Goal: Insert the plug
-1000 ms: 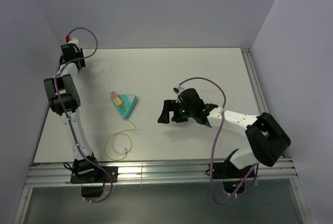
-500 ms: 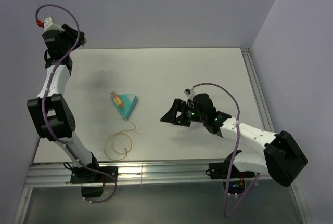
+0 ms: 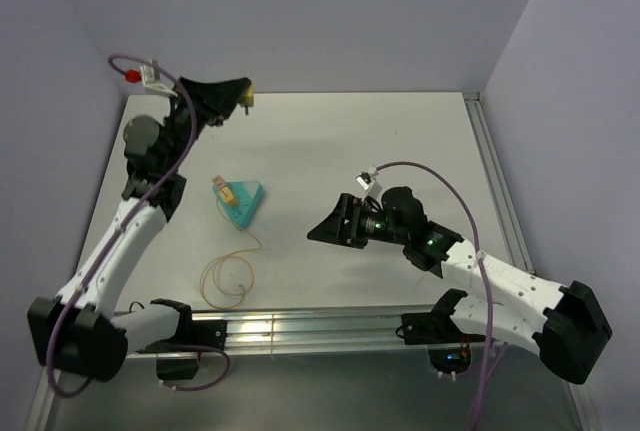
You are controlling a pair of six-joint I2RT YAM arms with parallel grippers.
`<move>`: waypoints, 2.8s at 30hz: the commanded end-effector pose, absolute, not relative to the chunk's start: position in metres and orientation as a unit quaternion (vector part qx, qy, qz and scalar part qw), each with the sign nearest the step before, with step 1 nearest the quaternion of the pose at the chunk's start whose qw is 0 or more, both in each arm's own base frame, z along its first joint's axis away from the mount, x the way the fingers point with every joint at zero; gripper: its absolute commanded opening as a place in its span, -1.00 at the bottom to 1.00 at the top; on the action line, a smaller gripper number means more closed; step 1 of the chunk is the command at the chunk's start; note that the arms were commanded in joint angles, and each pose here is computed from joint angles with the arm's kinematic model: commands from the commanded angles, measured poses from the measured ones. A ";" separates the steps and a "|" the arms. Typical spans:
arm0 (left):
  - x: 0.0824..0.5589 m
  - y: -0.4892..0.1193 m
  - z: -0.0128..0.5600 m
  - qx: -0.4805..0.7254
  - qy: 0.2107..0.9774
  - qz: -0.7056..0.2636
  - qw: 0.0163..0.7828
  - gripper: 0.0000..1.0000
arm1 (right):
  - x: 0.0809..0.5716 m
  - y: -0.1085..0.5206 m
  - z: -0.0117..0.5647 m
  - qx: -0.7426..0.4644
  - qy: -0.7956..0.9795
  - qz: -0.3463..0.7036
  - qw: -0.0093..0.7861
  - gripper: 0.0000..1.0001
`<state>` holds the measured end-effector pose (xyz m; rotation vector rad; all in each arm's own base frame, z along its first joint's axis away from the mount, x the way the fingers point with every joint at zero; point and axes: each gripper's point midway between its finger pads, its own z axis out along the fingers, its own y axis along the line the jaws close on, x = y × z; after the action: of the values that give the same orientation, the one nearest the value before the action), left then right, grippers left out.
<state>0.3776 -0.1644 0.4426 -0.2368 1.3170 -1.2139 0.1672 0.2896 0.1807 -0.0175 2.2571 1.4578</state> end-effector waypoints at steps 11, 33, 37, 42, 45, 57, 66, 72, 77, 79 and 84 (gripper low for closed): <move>0.261 -0.177 0.397 -0.267 0.531 -0.607 0.527 -1.00 | 0.156 0.277 0.276 -0.065 0.705 0.579 0.404 0.71; 0.231 -0.223 0.337 -0.392 0.583 -0.559 0.439 -0.99 | 0.175 0.316 0.360 -0.012 0.633 0.572 0.522 0.96; 0.222 -0.233 0.337 -0.394 0.580 -0.566 0.433 -0.99 | 0.185 0.315 0.367 0.005 0.643 0.552 0.531 0.92; 0.213 -0.238 0.346 -0.388 0.570 -0.582 0.431 -0.99 | 0.186 0.312 0.361 0.027 0.646 0.558 0.519 0.83; 0.209 -0.241 0.351 -0.379 0.567 -0.592 0.430 -1.00 | 0.183 0.313 0.360 0.032 0.644 0.570 0.510 0.80; 0.199 -0.235 0.361 -0.355 0.535 -0.630 0.438 -1.00 | 0.177 0.321 0.362 0.037 0.635 0.600 0.485 0.59; 0.194 -0.237 0.373 -0.327 0.530 -0.643 0.446 -1.00 | 0.171 0.335 0.365 0.010 0.640 0.610 0.468 0.47; 0.191 -0.235 0.379 -0.317 0.525 -0.650 0.449 -0.99 | 0.165 0.343 0.373 -0.019 0.630 0.620 0.467 0.49; 0.188 -0.235 0.380 -0.316 0.519 -0.659 0.443 -1.00 | 0.165 0.348 0.377 -0.030 0.624 0.623 0.471 0.51; 0.189 -0.236 0.377 -0.316 0.522 -0.657 0.443 -0.99 | 0.166 0.351 0.380 -0.032 0.621 0.624 0.473 0.50; 0.188 -0.235 0.375 -0.318 0.521 -0.659 0.440 -0.99 | 0.163 0.347 0.383 -0.040 0.604 0.632 0.484 0.50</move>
<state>0.1942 -0.2370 0.3626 -0.7963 1.3389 -1.5700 0.1686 0.3513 0.3467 -0.0783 1.6058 1.4839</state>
